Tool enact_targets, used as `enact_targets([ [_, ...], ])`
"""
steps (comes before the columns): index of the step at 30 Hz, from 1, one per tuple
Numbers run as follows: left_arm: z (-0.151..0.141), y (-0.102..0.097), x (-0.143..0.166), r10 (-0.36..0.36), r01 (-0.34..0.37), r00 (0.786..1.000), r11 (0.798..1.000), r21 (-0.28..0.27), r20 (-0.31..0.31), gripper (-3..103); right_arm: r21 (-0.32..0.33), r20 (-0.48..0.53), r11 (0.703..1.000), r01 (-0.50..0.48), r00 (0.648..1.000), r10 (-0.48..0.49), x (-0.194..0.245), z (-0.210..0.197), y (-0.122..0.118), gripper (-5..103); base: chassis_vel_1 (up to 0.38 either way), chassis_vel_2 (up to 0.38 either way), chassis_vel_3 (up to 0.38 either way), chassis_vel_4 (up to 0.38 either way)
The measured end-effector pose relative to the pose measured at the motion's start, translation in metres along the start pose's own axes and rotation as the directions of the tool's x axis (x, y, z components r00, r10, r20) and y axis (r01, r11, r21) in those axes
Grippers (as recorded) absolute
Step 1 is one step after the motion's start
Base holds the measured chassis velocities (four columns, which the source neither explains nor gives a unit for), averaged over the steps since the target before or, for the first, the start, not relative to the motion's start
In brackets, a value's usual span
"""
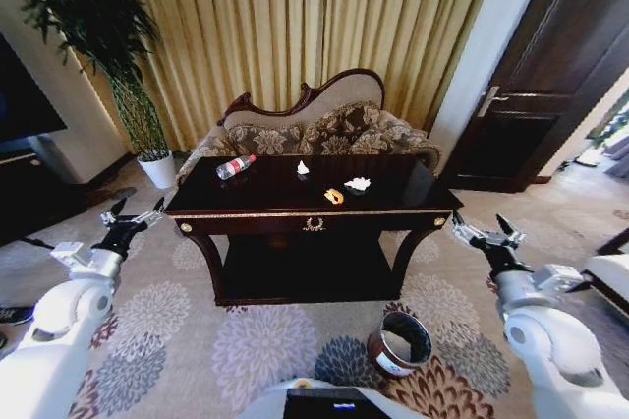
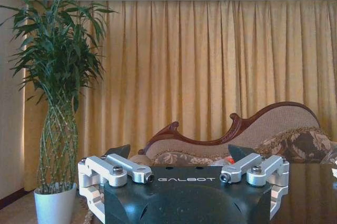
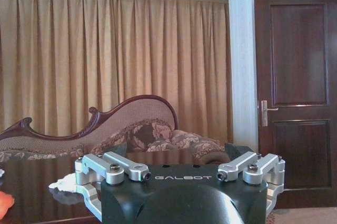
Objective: Move to the front of the table and place the trash on the table into the trash bin.
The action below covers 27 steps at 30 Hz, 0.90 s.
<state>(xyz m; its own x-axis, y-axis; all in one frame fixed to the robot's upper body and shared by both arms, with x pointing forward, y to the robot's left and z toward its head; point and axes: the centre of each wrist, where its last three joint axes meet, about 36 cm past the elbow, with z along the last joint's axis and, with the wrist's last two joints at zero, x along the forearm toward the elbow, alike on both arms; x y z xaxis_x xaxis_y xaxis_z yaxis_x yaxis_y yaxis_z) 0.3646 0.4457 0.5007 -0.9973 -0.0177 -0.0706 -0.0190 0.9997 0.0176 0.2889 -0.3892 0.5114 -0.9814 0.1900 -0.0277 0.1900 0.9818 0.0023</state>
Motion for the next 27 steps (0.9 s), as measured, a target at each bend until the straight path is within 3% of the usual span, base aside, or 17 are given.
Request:
enact_targets([
  [20,0.001,-0.003,0.003,0.004,-0.004,1.0,1.0,0.004,0.0,100,-0.006,0.004,1.0,-0.001,1.0,0.001,0.001,-0.001,0.0,100,-0.133,0.116,0.132,-0.123],
  [27,-0.005,-0.007,0.005,0.011,-0.011,1.0,1.0,0.007,0.016,100,-0.043,0.046,0.999,0.029,0.999,-0.027,0.0,-0.016,0.004,100,-0.069,0.068,0.071,-0.088],
])
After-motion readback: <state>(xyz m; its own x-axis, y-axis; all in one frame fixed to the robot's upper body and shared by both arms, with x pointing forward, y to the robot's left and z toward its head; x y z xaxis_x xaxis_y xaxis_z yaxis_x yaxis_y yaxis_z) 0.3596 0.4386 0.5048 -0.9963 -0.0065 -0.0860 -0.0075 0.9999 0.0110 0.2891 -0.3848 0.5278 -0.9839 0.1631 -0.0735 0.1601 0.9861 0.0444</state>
